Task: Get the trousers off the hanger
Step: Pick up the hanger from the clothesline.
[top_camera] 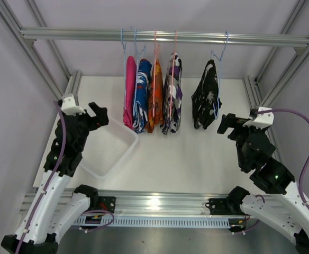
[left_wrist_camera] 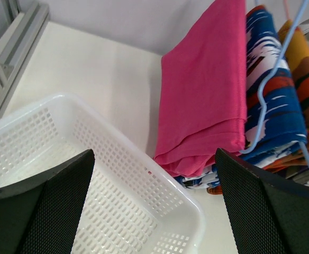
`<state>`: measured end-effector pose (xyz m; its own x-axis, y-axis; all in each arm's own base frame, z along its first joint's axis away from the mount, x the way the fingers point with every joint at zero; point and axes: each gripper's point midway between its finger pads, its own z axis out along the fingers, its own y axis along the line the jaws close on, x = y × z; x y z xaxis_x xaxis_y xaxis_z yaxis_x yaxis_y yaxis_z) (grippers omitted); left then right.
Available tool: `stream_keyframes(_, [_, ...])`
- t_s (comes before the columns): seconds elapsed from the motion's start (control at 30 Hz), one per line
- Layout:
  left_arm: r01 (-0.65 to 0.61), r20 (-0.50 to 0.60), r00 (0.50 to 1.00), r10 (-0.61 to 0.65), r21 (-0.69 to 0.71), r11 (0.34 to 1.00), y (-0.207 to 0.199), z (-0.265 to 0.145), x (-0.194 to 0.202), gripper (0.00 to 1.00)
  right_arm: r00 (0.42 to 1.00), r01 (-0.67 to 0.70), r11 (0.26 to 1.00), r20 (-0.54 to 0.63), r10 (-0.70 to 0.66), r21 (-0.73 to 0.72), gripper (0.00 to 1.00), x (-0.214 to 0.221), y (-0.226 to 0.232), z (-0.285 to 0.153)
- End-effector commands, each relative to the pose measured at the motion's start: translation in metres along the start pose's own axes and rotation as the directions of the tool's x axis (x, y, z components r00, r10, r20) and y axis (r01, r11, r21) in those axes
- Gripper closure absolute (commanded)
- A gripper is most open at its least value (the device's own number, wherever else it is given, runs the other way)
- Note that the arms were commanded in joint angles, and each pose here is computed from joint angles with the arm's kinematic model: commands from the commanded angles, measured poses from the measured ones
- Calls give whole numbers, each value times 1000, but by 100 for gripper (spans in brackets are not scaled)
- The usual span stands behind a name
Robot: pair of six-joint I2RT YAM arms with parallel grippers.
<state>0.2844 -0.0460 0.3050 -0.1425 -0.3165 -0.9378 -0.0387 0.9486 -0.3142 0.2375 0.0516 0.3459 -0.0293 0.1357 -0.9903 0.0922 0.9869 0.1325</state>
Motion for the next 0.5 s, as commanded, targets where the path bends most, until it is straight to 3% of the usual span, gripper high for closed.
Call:
stream_keyframes(0.0, [33, -14, 999, -33, -5, 999, -3, 1, -10, 1, 1000, -28, 1000, -1, 28, -4, 1, -2, 2, 1])
stream_keyframes(0.27, [30, -40, 999, -28, 53, 998, -13, 4, -6, 1, 998, -3, 1000, -70, 4, 13, 1, 18, 6, 14])
stream_keyframes(0.47, [28, -43, 999, -21, 171, 985, -33, 1, -6, 0, 995, 12, 999, -102, -8, 34, 0, 26, 5, 18])
